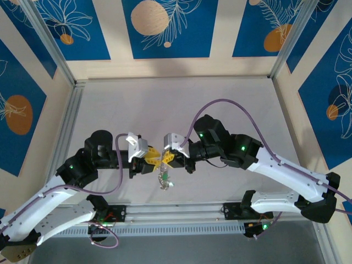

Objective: Put the keys on the keyring

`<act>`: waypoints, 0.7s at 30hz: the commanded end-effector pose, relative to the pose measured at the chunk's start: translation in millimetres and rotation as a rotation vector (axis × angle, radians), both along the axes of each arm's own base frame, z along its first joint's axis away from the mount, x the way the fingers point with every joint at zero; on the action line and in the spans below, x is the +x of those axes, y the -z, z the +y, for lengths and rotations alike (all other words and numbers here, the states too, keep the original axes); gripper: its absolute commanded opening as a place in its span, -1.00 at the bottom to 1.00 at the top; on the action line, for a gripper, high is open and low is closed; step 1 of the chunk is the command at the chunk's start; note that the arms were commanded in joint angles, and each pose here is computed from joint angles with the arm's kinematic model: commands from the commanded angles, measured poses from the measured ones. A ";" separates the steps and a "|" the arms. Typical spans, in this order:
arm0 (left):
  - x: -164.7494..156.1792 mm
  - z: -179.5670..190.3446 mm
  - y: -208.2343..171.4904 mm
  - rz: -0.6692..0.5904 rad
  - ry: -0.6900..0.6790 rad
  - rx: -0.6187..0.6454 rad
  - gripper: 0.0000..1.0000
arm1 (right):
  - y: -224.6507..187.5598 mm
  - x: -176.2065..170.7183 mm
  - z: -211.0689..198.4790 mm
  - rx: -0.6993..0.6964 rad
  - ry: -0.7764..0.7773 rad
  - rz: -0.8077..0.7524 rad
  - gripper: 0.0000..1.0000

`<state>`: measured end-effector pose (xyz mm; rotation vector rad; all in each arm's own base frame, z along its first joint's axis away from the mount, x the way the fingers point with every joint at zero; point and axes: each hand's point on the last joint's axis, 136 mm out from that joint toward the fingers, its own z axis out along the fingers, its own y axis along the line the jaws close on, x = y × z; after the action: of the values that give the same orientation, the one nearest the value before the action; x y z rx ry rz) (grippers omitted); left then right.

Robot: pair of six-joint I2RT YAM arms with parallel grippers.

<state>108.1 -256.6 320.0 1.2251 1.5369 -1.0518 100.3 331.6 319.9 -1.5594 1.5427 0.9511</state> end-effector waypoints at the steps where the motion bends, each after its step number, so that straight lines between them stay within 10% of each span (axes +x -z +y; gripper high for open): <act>1: -3.4 1.2 -13.1 -0.038 0.011 -0.021 -0.44 | -21.6 -3.1 3.0 0.050 -0.027 -0.042 -1.00; 17: -6.3 -5.1 -11.4 -0.030 0.047 -0.034 -1.00 | -26.2 -11.7 4.9 0.072 -0.065 -0.069 -1.00; 21: -7.5 0.0 -17.8 -0.057 0.025 -0.071 -1.00 | -24.8 -4.0 0.0 0.079 -0.009 -0.038 -0.50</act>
<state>103.6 -257.4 321.5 1.2452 1.5119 -1.0623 101.1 333.1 324.4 -1.5601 1.5230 0.9316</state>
